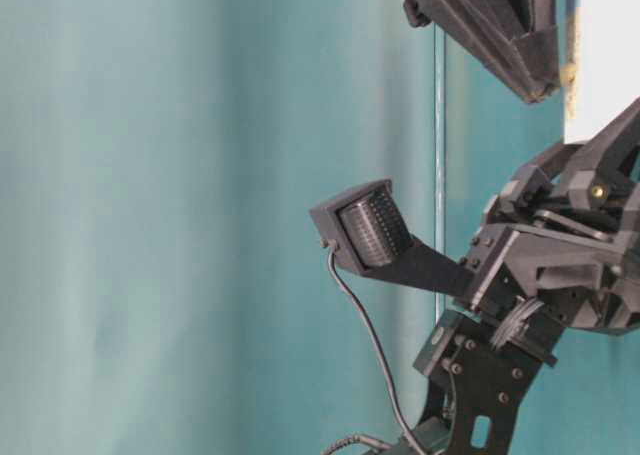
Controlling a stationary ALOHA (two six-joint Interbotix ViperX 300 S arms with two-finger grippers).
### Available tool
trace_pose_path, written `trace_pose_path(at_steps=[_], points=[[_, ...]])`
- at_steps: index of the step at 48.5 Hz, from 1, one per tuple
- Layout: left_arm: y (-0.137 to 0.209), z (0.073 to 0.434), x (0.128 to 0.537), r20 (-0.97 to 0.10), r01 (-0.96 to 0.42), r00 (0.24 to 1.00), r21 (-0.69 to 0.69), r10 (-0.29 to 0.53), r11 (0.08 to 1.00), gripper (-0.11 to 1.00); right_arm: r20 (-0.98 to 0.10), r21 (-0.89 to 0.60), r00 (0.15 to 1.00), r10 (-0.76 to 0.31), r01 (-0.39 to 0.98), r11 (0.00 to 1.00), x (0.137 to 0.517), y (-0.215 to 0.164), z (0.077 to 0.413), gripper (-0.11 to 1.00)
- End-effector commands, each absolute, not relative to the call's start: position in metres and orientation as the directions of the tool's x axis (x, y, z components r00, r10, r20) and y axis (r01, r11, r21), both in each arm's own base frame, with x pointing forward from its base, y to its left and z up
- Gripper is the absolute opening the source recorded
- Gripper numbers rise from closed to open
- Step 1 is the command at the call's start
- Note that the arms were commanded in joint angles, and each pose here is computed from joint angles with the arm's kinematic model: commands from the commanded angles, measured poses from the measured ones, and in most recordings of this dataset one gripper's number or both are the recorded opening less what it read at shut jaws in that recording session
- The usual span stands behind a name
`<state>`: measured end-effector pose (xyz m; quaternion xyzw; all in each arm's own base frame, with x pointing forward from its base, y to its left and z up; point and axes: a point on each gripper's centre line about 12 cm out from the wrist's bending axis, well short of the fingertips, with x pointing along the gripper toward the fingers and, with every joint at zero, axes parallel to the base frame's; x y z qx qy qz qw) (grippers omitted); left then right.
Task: Move the wooden board into place and insert the rod into its hole.
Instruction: 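Align the peg over the board's hole and push it down, then open the right gripper and raise it off the inserted peg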
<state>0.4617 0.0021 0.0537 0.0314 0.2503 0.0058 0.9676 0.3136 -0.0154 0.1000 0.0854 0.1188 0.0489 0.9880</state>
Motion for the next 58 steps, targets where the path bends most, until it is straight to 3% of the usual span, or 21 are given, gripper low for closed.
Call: trace_pose_path(at_steps=[1, 42, 58], points=[[0.004, 0.059, 0.465, -0.473, -0.002, 0.880, 0.066, 0.033, 0.998, 0.33, -0.212, 0.176, 0.971, 0.113, -0.076, 0.981, 0.315, -0.016, 0.104, 0.09], [0.004, 0.058, 0.465, -0.481, -0.001, 0.876, 0.066, 0.032, 0.998, 0.33, -0.283, 0.179, 0.954, 0.101, -0.051, 0.983, 0.296, -0.015, 0.097, 0.09], [0.005, 0.058, 0.465, -0.483, -0.002, 0.875, 0.066, 0.034, 0.998, 0.33, -0.371, 0.168, 0.925, 0.081, -0.019, 0.986, 0.302, -0.019, 0.093, 0.09]])
